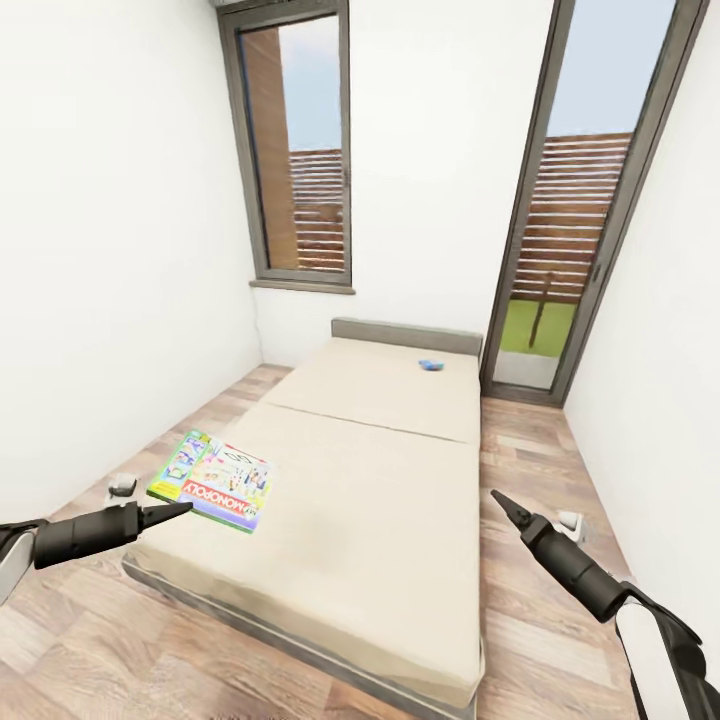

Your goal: Put all the toys in the child's room - the three board games (two on the bed and one on the table), the two jigsaw puzzles on the table, and the tennis ball on the table - inside the toy box on the table in the child's room.

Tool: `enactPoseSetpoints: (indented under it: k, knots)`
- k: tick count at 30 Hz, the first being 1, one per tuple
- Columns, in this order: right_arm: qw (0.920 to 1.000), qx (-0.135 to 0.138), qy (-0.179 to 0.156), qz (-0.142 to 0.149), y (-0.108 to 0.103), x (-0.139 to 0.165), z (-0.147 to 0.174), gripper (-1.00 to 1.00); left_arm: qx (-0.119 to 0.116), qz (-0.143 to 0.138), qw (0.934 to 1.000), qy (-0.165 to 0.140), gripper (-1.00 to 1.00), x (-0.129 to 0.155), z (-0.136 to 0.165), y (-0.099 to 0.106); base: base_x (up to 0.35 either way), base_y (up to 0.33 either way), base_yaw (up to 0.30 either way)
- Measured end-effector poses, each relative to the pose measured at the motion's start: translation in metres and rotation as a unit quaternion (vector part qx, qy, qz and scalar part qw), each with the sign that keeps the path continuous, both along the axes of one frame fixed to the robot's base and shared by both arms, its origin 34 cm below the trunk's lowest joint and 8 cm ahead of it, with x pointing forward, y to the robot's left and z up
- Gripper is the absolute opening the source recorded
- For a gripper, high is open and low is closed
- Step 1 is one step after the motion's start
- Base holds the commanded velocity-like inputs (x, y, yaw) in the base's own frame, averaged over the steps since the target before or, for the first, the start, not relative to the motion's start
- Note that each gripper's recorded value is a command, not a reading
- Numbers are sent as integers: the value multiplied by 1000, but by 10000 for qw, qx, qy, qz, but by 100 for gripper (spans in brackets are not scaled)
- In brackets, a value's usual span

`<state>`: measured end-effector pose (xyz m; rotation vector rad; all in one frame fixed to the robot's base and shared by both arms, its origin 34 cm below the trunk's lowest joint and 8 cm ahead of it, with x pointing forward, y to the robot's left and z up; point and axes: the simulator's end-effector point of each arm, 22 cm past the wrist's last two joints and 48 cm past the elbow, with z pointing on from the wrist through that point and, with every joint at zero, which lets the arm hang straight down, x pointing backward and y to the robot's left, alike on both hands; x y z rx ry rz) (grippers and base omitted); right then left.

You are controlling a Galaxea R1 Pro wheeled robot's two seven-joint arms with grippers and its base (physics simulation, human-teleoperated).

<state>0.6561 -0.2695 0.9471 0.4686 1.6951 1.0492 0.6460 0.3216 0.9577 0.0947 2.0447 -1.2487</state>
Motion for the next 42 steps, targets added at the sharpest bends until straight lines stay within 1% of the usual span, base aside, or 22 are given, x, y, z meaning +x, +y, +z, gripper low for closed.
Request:
enactPoseSetpoints:
  k: [7, 14, 28, 30, 35, 42]
  knots:
    - [10000, -5, -8, -9, 0, 0, 10, 100, 3, 2, 10000, -1, -100, 0, 10, 0, 0, 0, 291]
    - [9998, -61, -148, -131, -6, 2, 25, 100, 4, 2, 10000, -2, -100, -1, 20, 0, 0, 0, 291]
    - [9997, -58, -186, -122, -7, 0, 45, 100, 27, 17, 10000, 10, -100, -2, 37, 0, 0, 0, 291]
    - [9998, -42, -138, -124, -7, -1, 44, 100, 25, 22, 10000, 16, -100, -3, 39, 0, 0, 0, 291]
    - [9998, 72, 143, -138, -6, -3, 25, 100, 24, 27, 10000, 17, -100, -3, 46, 1, 0, 0, 291]
    - [9996, 99, 220, -145, -6, -5, 27, 100, 18, 27, 10000, 18, -100, -5, 54, 0, 0, 0, 291]
